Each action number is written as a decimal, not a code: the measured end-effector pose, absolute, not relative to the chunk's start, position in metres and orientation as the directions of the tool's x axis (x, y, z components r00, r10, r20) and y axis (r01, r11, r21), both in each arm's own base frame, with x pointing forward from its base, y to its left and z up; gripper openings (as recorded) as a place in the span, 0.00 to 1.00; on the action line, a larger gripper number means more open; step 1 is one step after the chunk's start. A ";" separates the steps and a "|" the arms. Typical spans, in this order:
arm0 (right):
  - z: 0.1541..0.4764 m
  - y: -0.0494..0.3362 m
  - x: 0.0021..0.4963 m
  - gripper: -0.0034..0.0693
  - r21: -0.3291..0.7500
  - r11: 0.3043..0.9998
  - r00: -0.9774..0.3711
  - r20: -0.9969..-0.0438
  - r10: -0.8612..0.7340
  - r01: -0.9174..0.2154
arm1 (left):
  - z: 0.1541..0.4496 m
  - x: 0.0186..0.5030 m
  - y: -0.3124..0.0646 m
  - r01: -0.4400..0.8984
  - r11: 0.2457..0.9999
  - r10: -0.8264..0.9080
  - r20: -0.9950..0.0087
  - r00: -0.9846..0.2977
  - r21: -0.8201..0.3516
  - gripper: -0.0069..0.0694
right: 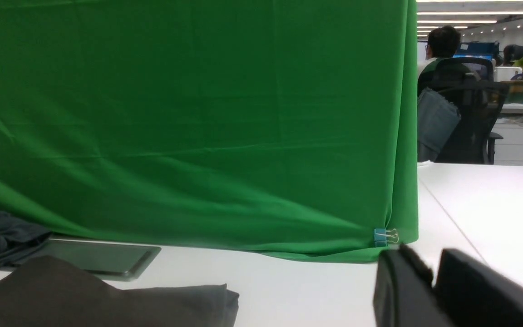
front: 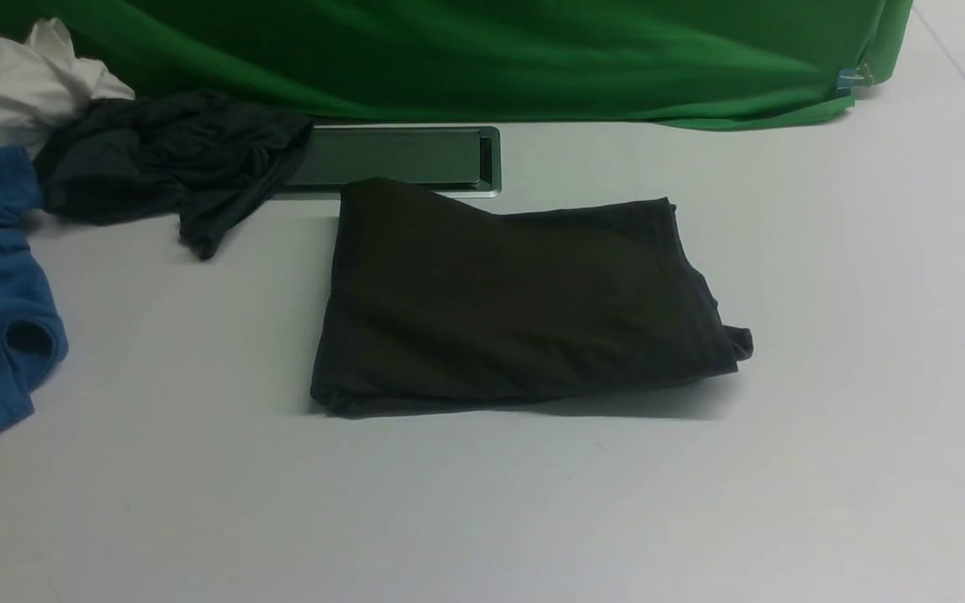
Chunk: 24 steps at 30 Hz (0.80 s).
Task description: Fold a long-sleeved shirt on a white desktop.
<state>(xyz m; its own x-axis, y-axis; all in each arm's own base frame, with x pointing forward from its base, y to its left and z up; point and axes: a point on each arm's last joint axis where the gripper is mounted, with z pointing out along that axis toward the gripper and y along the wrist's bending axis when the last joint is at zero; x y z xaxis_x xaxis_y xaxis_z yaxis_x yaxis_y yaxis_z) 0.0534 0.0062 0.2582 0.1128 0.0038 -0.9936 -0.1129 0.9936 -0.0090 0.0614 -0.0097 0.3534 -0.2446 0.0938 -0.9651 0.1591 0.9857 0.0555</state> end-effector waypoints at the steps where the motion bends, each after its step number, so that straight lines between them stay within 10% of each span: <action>1: 0.258 0.006 0.053 0.21 -0.009 0.994 0.113 -0.994 0.004 -0.113 | 0.347 0.064 -0.006 0.102 0.993 0.072 -0.983 -0.171 0.055 0.11; 7: 0.258 0.006 0.053 0.24 -0.010 0.994 0.112 -0.994 0.003 -0.113 | 0.284 0.059 0.000 -0.004 0.995 0.102 -0.994 0.039 0.102 0.11; 14: 0.258 0.006 0.053 0.26 -0.010 0.994 0.111 -0.994 0.003 -0.113 | 0.195 0.056 0.002 -0.015 0.998 0.062 -0.991 -0.122 0.064 0.11; 24: 0.258 0.006 0.053 0.28 -0.010 0.994 0.111 -0.994 0.003 -0.113 | 0.189 0.055 0.001 0.004 0.997 0.081 -0.984 -0.157 0.082 0.11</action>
<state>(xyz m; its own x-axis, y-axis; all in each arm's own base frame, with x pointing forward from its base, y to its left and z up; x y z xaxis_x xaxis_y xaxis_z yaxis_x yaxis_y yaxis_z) 0.0535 0.0062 0.2576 0.1112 0.0026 -0.9938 -0.1128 0.9936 -0.0100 0.0555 0.0007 0.1893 -0.1567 0.0812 -0.9843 0.0041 0.9967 0.0816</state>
